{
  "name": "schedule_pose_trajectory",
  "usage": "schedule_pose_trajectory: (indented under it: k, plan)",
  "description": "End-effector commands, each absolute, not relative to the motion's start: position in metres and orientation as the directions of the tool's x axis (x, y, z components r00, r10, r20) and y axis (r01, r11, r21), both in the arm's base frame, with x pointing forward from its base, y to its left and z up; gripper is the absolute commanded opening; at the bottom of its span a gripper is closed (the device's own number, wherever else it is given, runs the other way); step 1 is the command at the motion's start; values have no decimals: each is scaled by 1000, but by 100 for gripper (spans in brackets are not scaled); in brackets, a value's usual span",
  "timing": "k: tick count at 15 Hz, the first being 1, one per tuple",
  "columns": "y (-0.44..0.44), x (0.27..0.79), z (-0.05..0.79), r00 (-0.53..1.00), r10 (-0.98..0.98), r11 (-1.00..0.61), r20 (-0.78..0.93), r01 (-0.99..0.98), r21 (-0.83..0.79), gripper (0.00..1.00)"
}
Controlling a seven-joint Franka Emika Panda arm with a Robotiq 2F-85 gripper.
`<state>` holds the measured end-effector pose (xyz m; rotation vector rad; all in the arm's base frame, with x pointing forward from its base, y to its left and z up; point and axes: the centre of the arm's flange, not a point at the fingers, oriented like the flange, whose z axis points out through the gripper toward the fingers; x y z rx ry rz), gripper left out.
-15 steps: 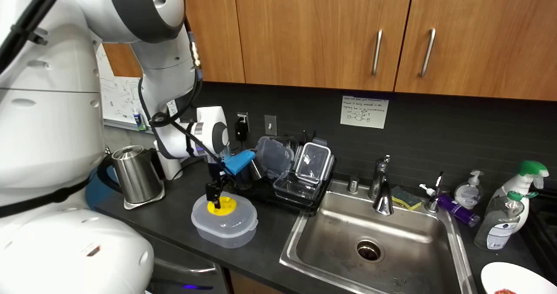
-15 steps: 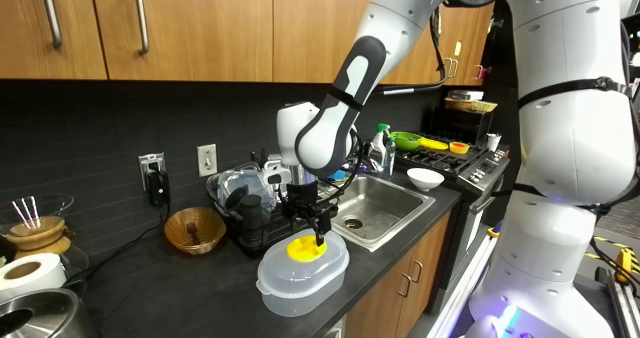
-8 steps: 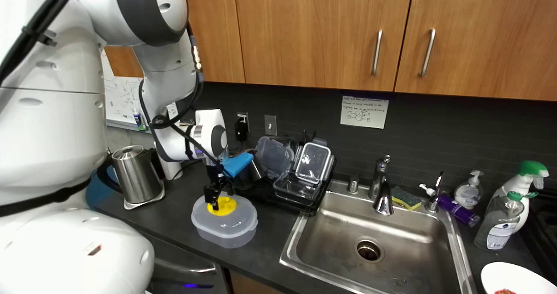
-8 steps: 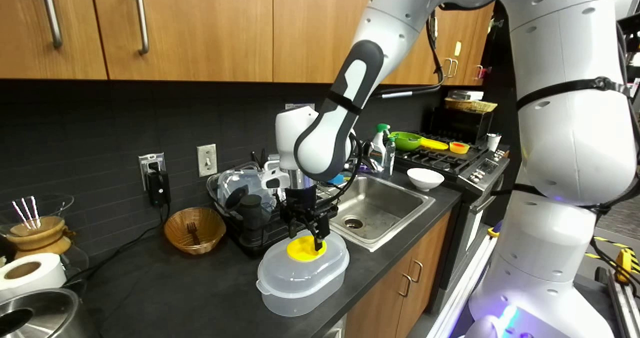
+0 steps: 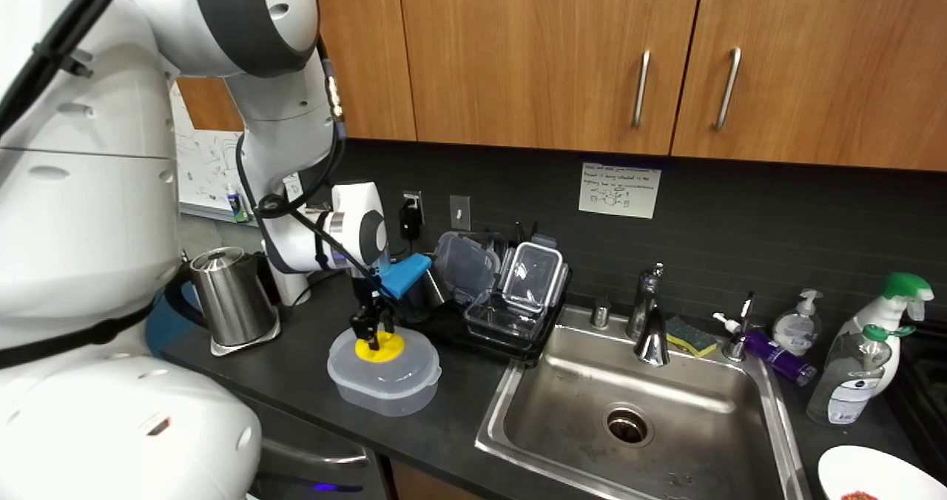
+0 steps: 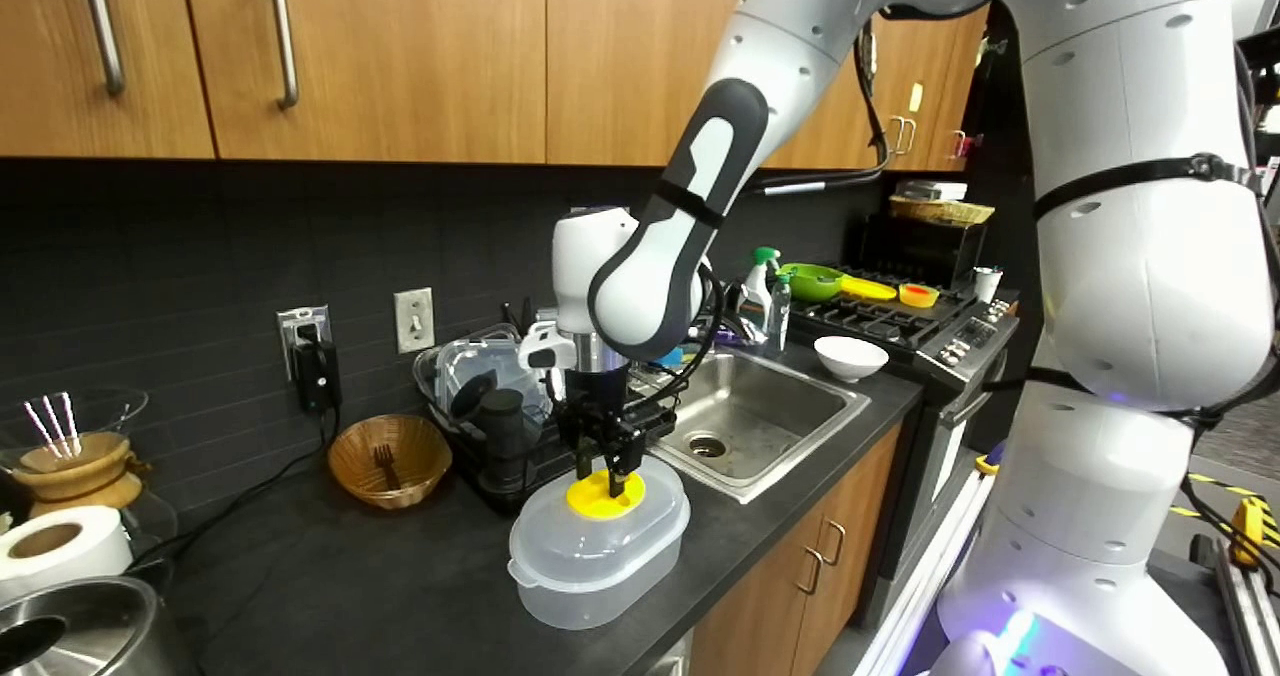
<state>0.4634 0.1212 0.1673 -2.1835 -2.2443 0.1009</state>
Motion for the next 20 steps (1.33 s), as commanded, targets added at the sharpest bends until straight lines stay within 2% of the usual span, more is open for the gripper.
schedule_pose_trajectory:
  k: [1,5,6,20]
  plan:
    - [120,464,165,-27,1000,26,-9,999,-34,30]
    - [120,466,170,-27,1000,27,-4,999,-20,4]
    - [120,466,170,-27,1000,27,-2,1000,-16,0]
    - [121,461,176,-20,1000,20,-7,1000,-9,0]
